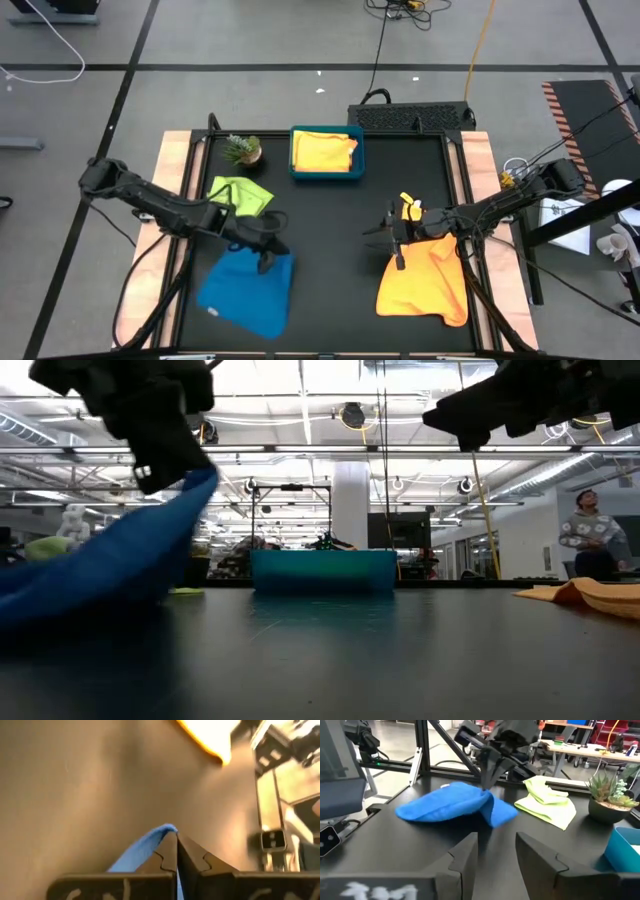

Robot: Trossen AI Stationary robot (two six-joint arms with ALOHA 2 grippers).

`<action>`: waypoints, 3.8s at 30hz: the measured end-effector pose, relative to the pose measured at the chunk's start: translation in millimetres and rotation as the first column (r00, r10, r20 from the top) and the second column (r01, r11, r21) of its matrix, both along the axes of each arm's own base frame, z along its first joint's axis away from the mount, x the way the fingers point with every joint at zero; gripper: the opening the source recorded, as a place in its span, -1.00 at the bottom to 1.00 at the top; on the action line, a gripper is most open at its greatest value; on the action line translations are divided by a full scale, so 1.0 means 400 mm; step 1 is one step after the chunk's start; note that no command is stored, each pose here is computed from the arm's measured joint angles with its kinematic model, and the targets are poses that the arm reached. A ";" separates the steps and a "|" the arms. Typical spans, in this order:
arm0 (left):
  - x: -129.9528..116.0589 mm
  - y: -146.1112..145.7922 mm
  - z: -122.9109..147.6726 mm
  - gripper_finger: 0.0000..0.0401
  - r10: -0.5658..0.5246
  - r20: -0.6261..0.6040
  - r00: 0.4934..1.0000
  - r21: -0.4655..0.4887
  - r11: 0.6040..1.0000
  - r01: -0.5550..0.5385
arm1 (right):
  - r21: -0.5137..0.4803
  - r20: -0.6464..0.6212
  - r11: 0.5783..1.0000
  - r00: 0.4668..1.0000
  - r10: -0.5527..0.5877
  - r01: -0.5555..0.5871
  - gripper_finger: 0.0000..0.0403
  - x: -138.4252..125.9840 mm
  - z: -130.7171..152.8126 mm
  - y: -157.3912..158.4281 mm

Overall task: Fold microfiber towels
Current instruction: Fold the blue microfiber cloth

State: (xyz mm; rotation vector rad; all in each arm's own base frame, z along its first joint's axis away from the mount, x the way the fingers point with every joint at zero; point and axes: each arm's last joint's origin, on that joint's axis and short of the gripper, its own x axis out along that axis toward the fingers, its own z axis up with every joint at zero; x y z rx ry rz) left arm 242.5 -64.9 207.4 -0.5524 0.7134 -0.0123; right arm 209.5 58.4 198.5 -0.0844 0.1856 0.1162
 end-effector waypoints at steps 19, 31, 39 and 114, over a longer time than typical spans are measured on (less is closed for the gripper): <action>0.103 0.131 0.001 -0.48 -0.054 0.291 0.955 0.141 0.990 0.013 | -0.007 -0.026 0.999 0.999 -0.040 0.040 -0.26 0.046 -0.053 -0.010; 0.098 0.058 0.017 0.05 -0.189 -0.045 0.981 0.213 0.958 0.194 | 0.013 -0.047 0.996 0.995 0.087 -0.087 -0.26 0.060 -0.061 0.015; -0.017 -0.028 -0.004 -0.23 -0.133 -0.498 0.857 0.142 0.962 0.232 | 0.017 -0.109 0.984 0.978 0.179 -0.178 -0.26 0.117 -0.086 0.048; -0.135 -0.278 -0.188 -0.94 -0.255 -0.541 0.802 0.124 0.918 0.376 | 0.072 -0.358 0.955 0.886 0.293 -0.287 -0.26 0.377 -0.220 0.177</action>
